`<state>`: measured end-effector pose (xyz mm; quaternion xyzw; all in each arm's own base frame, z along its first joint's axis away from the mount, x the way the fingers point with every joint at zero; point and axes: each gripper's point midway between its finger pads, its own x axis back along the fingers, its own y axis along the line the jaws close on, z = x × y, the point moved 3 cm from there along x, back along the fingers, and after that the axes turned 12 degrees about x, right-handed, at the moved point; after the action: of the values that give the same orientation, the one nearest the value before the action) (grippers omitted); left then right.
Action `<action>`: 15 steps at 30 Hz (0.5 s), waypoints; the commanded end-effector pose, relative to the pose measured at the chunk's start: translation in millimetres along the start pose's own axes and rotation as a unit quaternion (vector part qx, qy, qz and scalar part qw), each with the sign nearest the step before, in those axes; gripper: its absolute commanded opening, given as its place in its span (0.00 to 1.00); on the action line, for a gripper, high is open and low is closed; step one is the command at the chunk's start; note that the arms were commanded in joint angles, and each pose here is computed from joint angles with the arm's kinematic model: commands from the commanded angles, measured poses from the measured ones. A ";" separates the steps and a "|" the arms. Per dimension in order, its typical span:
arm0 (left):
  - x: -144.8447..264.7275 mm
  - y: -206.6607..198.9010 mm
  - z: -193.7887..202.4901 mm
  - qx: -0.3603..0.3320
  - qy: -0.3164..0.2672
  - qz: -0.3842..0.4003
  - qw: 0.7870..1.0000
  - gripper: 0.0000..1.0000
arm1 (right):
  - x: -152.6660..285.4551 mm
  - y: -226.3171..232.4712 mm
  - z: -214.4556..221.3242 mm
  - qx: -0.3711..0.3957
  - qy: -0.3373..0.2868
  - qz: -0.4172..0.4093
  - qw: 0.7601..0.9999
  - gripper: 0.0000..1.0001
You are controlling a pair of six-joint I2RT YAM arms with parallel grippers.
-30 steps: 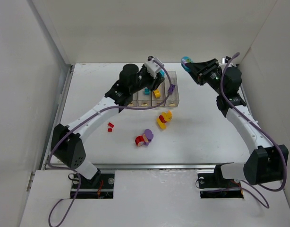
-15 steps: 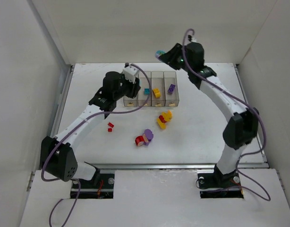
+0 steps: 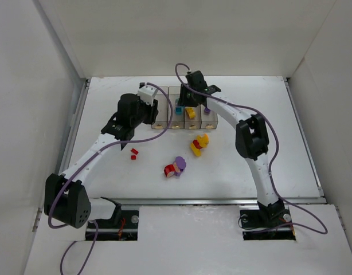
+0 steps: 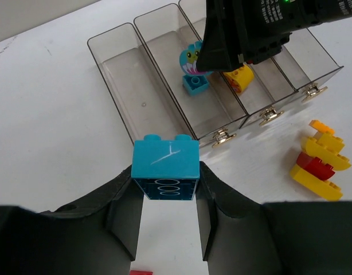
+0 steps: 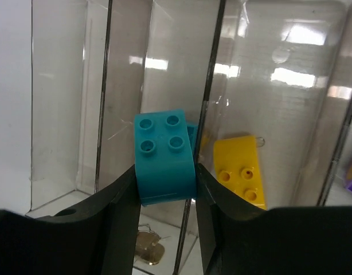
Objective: Sort the legos into containers by color
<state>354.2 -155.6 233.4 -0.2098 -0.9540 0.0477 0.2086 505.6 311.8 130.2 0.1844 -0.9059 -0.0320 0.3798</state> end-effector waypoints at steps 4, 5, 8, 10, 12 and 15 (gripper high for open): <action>4.3 1.1 -17.9 -0.006 -0.038 -0.002 0.999 0.00 | 10.9 22.3 -21.6 0.032 -0.030 -0.030 0.999 0.27; 4.0 0.8 -19.9 -0.006 -0.043 -0.002 0.999 0.00 | 9.2 21.1 -17.6 0.032 -0.025 -0.028 0.999 0.36; 4.1 2.1 -20.2 -0.006 -0.043 -0.006 0.999 0.00 | 11.6 23.1 -19.1 0.032 -0.027 -0.035 0.999 0.63; 2.2 2.4 -21.8 -0.011 -0.043 -0.006 0.999 0.00 | 15.6 24.1 -22.7 0.032 -0.032 -0.036 0.998 0.68; 2.2 1.1 -21.6 -0.011 -0.043 -0.002 0.999 0.00 | 27.5 29.8 -37.0 0.032 -0.054 -0.047 0.997 0.71; 0.3 1.3 -23.2 -0.015 -0.043 -0.002 0.999 0.00 | 43.7 35.1 -51.4 0.033 -0.074 -0.058 0.995 0.71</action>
<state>356.7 -153.9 235.7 -0.2055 -0.9570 0.0416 0.2006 500.5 324.0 127.9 0.2154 -0.8991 -0.0194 0.3807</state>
